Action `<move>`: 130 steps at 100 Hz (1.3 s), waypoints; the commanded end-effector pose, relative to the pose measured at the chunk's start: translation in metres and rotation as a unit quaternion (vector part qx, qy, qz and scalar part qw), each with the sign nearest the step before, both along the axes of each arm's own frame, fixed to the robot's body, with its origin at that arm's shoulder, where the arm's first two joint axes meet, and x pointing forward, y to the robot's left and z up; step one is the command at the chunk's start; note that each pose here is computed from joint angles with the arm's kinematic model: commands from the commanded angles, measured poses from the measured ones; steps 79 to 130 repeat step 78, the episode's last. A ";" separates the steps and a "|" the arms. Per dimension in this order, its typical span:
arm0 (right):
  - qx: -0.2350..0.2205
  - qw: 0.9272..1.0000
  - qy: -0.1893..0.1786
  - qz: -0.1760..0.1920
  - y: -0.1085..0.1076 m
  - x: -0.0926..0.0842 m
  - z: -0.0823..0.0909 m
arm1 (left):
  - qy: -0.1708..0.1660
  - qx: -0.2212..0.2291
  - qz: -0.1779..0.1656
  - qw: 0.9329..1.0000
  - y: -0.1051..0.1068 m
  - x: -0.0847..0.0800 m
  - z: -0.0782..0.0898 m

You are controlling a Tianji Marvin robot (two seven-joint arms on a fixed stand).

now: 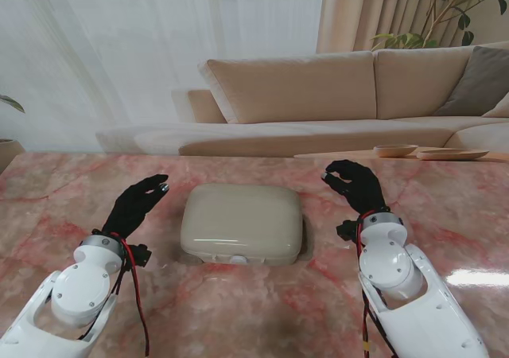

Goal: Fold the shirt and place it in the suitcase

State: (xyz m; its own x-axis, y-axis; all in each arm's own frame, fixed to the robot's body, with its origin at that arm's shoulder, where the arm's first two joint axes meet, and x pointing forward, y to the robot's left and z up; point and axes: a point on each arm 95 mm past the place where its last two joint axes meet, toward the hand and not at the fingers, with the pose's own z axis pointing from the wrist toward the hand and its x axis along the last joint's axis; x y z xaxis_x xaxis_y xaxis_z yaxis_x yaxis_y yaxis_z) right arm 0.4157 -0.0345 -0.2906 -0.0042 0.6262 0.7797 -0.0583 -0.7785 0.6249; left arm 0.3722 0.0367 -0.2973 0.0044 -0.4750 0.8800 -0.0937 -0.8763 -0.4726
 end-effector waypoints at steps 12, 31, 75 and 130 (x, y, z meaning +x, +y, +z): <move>0.022 0.999 0.025 -0.018 -0.003 -0.004 -0.021 | 0.015 -0.011 0.006 1.000 0.002 -0.008 -0.016; 0.037 0.999 0.035 -0.018 -0.005 -0.006 -0.030 | 0.022 -0.018 0.010 1.000 0.003 -0.013 -0.023; 0.054 0.997 0.047 -0.028 -0.008 -0.008 -0.040 | 0.032 -0.020 0.010 0.999 0.001 -0.012 -0.027; 0.055 0.997 0.047 -0.028 -0.008 -0.008 -0.040 | 0.033 -0.020 0.010 0.999 0.001 -0.012 -0.027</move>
